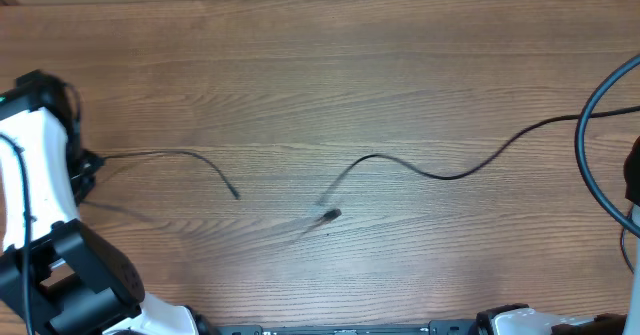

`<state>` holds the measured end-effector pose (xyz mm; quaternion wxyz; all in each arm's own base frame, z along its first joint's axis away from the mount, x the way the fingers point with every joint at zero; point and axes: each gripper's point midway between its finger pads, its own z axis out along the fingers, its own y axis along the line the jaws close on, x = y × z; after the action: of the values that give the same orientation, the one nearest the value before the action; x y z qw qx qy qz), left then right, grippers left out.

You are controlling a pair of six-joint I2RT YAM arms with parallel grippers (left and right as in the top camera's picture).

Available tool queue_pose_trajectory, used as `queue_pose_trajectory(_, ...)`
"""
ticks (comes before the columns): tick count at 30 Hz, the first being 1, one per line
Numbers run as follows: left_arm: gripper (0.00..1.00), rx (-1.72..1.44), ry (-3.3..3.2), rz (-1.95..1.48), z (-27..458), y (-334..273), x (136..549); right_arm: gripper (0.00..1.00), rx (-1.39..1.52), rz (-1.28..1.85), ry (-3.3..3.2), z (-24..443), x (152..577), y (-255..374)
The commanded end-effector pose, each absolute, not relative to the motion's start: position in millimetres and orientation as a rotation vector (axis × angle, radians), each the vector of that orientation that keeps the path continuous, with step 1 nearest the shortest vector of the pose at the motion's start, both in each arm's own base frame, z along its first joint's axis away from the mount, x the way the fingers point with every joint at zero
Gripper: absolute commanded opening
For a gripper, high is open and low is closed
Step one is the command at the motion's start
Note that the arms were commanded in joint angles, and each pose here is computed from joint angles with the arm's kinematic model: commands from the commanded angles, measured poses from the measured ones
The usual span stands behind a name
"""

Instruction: Untangle cables

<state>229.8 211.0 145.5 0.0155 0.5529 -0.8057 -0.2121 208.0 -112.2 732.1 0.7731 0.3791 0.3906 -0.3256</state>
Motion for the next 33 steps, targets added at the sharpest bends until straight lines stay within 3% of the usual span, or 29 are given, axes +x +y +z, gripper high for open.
queue_pose_trajectory(1, 0.04, 1.829, -2.432, -0.607, 144.6, 228.3, 217.8, 0.04, 0.83, -0.704, 0.838, 732.8, 205.6, -113.9)
queue_pose_trajectory(8, 0.04, 1.611, -2.672, -0.16, 132.1, 207.5, 245.3, 0.04, 0.81, -0.67, 0.9, 722.4, 226.3, -109.5)
queue_pose_trajectory(14, 0.04, 1.213, -2.926, 0.061, 131.4, 156.2, 288.3, 0.04, 0.803, -0.636, 0.978, 701.1, 261.1, -107.2)
queue_pose_trajectory(21, 0.04, 0.34, -3.178, 0.339, 135.7, 22.5, 337.8, 0.04, 0.807, -0.675, 1.024, 682.7, 293.9, -113.4)
queue_pose_trajectory(27, 0.04, -0.126, -3.192, 0.354, 136.1, -67.6, 338.3, 0.04, 0.696, -0.639, 1.021, 690.6, 311.2, -102.5)
queue_pose_trajectory(33, 0.04, -0.395, -3.196, 0.363, 137.1, -129.9, 331.9, 0.04, 0.693, -0.669, 1.028, 686.0, 319.8, -113.8)
